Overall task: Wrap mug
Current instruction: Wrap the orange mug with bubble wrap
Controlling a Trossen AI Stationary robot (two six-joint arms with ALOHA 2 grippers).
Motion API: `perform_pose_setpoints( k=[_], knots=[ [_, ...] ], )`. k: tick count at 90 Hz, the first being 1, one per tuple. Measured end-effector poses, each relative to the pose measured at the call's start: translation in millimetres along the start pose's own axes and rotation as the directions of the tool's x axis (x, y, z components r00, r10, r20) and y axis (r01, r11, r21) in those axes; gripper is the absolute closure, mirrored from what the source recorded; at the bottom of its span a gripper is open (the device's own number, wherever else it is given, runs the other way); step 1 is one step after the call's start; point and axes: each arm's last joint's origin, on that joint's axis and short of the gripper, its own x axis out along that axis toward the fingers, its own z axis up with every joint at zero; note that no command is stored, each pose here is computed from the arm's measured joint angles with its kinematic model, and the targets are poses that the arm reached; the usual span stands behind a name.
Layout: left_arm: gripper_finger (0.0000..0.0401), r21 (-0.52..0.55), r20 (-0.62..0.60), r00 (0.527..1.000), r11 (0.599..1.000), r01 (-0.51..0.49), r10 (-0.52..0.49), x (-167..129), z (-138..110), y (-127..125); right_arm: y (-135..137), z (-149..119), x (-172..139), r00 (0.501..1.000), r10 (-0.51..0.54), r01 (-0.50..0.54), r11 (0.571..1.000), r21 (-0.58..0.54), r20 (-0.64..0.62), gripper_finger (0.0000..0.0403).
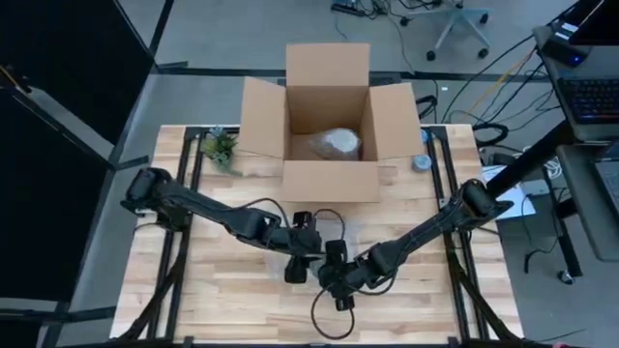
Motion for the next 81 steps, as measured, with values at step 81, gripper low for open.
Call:
perform_pose_setpoints(
  k=[81],
  knots=[
    [0.0225, 0.335, 0.064, 0.988, 0.936, 0.109, -0.138, 34, -28, -52, -1, -1, 0, 1.0, -0.004, 0.004, 1.0, 0.0, -0.012, 0.0202]
  ],
)
